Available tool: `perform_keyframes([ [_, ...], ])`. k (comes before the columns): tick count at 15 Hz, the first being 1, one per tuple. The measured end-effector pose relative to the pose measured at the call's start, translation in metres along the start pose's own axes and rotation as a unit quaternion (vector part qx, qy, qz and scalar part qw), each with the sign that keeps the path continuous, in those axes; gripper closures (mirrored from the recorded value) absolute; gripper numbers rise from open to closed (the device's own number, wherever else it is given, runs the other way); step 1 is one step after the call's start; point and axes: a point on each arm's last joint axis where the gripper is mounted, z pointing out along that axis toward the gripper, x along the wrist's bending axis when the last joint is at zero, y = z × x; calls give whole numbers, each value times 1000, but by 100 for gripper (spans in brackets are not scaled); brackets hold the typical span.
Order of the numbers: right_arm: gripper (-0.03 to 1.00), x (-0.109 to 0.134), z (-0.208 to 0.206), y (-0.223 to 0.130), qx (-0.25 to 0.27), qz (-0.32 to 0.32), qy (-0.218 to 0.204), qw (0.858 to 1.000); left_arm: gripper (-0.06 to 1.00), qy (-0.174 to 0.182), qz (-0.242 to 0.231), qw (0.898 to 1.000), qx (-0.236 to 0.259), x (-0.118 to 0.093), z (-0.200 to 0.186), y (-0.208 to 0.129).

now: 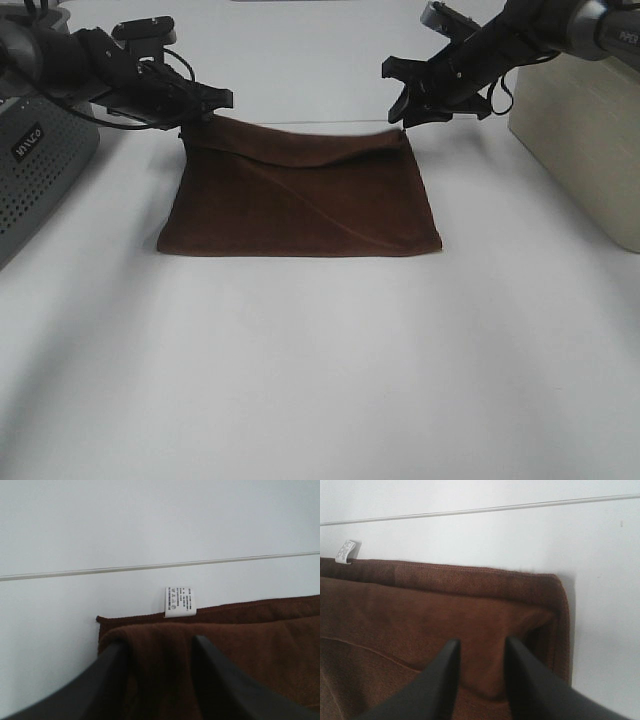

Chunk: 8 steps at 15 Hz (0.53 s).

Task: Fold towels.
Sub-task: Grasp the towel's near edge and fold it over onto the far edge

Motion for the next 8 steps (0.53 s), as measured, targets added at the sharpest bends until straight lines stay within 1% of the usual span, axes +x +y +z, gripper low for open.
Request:
perform_keyframes([
  [1,50,0,0,0,0,0,0,1000,38,1,2,1000,-1,0,0,0],
  [2,41,1,-1,0,1,-1,0,1000,26,1,11,1000,-2,0,-2,2],
  [3,36,2,-5,1,6,-7,-1,1000,17,1,21,1000,-1,-1,-4,4],
  [4,34,5,-11,2,15,-14,-2,1000,13,-2,41,999,8,-3,-10,8],
  [5,33,10,-20,4,26,-23,-2,999,11,-4,64,998,25,-5,-16,11],
  [6,33,15,-31,5,41,-32,0,999,11,-6,92,994,54,-6,-22,11],
  [7,32,18,-38,3,61,-37,2,997,11,-7,110,990,83,-7,-27,9],
  [8,32,21,-42,1,82,-37,6,996,11,-10,119,986,115,-7,-30,6],
])
